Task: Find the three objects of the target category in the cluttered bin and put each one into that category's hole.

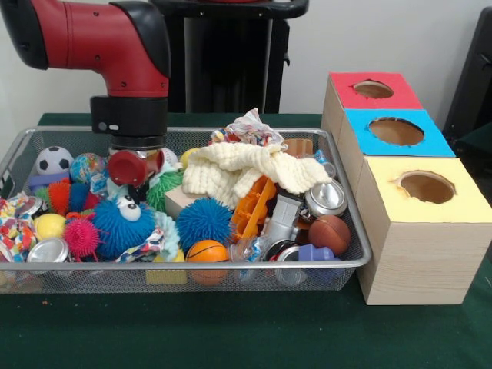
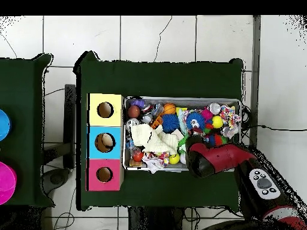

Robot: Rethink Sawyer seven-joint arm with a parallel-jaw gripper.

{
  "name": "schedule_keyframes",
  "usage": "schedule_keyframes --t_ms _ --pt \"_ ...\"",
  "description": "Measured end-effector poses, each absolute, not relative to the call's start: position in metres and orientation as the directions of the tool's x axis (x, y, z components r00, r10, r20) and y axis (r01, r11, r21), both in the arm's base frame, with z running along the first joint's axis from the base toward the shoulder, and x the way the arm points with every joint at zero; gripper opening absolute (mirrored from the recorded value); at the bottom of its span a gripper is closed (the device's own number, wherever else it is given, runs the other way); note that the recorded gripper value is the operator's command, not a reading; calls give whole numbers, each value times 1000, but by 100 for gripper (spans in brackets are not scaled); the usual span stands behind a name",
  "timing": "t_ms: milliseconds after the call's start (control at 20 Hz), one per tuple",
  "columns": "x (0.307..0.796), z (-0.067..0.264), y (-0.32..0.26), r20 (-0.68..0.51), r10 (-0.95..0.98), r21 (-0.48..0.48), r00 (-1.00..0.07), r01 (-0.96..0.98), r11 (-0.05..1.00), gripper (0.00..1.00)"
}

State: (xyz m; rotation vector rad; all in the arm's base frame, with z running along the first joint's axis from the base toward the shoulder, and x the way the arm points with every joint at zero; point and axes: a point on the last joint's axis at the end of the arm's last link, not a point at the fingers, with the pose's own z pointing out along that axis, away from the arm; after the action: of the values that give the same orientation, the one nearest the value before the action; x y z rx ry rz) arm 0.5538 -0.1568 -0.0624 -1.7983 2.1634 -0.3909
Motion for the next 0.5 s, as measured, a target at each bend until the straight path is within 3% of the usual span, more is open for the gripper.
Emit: schedule_keyframes --t_ms 500 --pt "564 -48 -153 -52 -952 -311 -302 -901 303 0"
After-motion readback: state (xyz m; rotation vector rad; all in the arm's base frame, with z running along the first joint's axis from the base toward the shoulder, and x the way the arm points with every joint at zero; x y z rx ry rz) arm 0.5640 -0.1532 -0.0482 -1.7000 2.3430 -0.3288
